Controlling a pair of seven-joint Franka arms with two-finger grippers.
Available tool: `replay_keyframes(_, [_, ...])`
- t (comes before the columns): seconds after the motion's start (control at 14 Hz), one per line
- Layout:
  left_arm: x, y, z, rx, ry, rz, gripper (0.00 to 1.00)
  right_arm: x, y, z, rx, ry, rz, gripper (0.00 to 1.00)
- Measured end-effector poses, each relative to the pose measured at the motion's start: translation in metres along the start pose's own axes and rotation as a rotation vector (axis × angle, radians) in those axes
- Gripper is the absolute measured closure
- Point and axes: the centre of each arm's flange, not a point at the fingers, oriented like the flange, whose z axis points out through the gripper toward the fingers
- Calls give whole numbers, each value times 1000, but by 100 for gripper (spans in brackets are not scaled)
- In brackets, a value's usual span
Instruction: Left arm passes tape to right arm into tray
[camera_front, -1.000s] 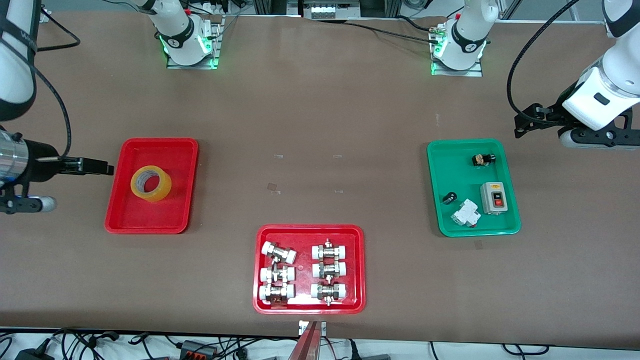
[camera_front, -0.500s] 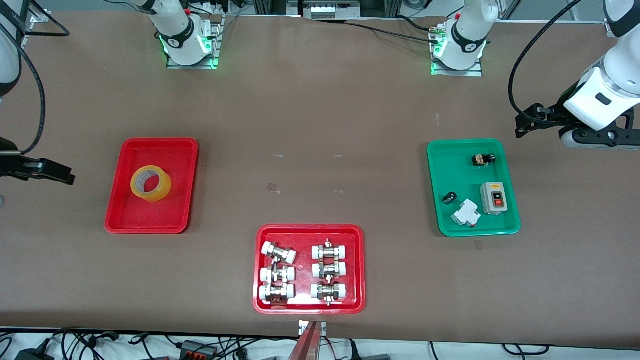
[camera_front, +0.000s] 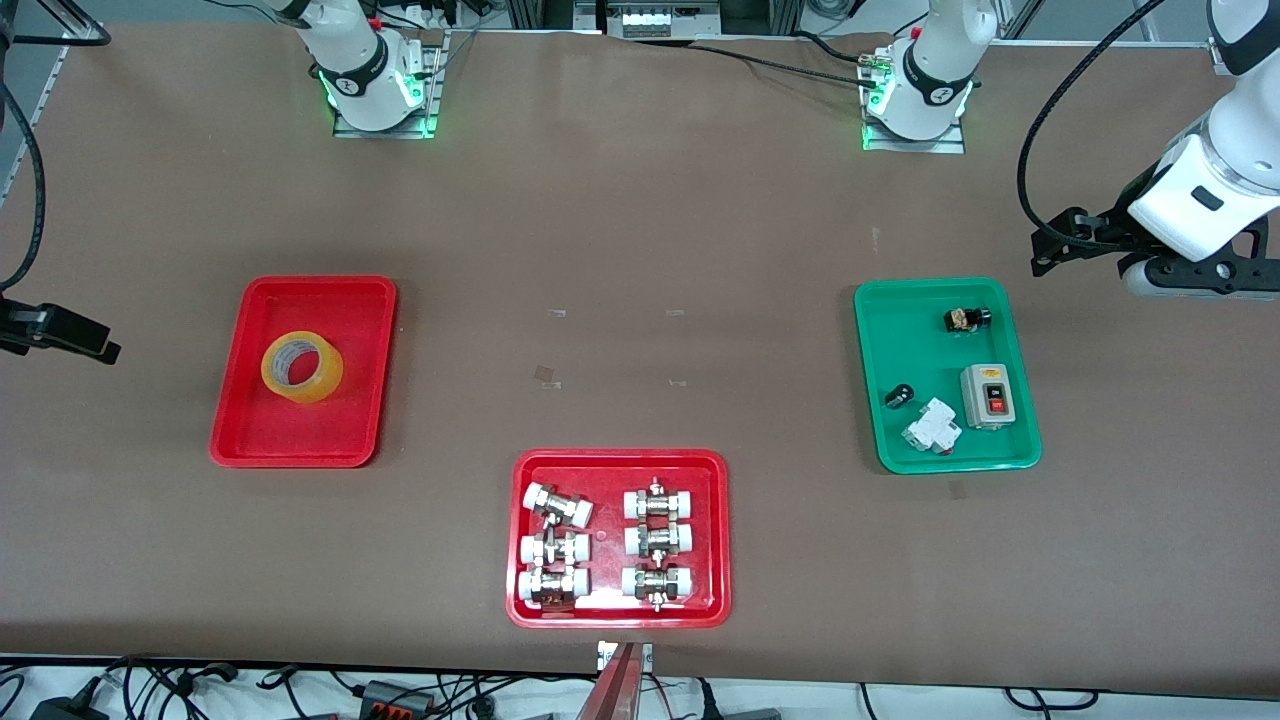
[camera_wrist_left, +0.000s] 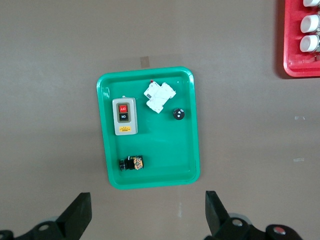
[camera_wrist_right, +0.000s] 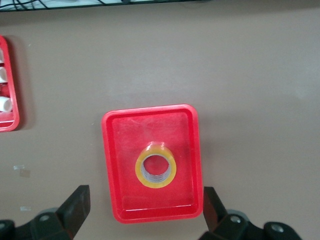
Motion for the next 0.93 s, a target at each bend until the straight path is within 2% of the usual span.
replay_keyframes(0.21, [0, 0, 0, 0, 0, 0, 0, -17, -1, -2, 1, -12, -3, 0])
replay_keyframes(0.36, [0, 0, 0, 0, 0, -1, 0, -36, -1, 2, 0, -7, -4, 0])
replay_keyframes(0.64, [0, -1, 0, 0, 0, -2, 0, -75, 0, 8, -2, -29, -4, 0])
replay_keyframes(0.93, [0, -3, 0, 0, 1, -5, 0, -91, -1, 10, -3, -39, -13, 0])
